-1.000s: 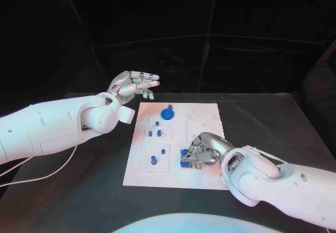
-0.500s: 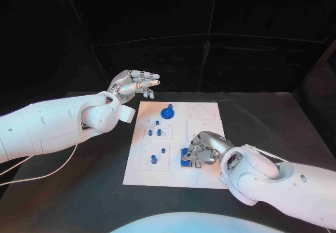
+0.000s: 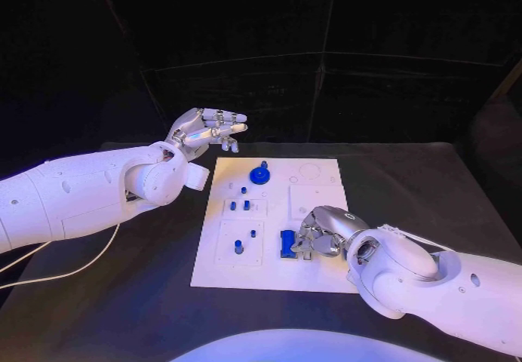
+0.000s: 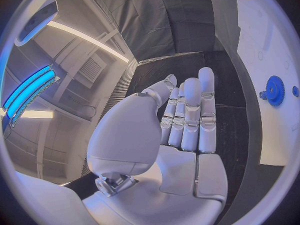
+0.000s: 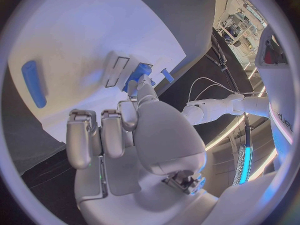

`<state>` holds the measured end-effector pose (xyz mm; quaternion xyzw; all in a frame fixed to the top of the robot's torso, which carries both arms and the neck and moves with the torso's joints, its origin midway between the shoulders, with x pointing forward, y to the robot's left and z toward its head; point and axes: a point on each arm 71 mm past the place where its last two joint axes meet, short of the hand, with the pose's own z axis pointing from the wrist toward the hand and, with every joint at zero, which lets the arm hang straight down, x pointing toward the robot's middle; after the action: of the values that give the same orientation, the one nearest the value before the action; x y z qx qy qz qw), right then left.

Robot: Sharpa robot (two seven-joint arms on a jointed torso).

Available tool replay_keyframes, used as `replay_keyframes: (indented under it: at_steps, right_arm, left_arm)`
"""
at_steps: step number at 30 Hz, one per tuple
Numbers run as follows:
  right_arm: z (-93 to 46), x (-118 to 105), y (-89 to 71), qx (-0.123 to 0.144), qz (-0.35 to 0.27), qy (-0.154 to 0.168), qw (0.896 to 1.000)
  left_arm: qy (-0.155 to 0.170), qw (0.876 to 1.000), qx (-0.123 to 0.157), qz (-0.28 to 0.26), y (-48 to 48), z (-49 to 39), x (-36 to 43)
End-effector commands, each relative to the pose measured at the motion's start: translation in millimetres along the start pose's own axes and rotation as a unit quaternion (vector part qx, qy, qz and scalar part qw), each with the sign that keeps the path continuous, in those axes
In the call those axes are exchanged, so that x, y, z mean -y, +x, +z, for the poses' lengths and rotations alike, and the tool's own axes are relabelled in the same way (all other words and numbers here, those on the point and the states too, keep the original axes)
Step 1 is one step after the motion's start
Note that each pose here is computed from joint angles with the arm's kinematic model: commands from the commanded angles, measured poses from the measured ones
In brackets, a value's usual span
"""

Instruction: Assemble the parts on the task board

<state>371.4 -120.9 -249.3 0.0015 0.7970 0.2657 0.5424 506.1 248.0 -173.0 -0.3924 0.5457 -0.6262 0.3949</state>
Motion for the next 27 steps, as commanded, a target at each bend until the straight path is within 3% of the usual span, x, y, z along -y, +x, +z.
replay_keyframes:
  at_steps: [1, 11, 21, 27]
  right_arm:
    - [-0.9, -2, -0.8, 0.002, -0.008, -0.009, 1.000]
    - [-10.6, 9, -11.8, 0.042, 0.063, -0.019, 0.997]
    - [-41.5, 66, -32.9, 0.047, 0.064, 0.049, 0.996]
    - [-55.2, 87, -41.1, 0.058, 0.040, 0.082, 0.994]
  left_arm:
    - [0.004, 1.000, -0.004, -0.003, 0.5, 0.4, 1.4]
    - [0.004, 1.000, -0.003, -0.003, 0.0, 0.1, 1.4]
    - [0.006, 1.000, -0.005, -0.004, 1.7, -0.1, 1.5]
    - [0.007, 1.000, -0.009, -0.006, 5.1, -0.1, 1.4]
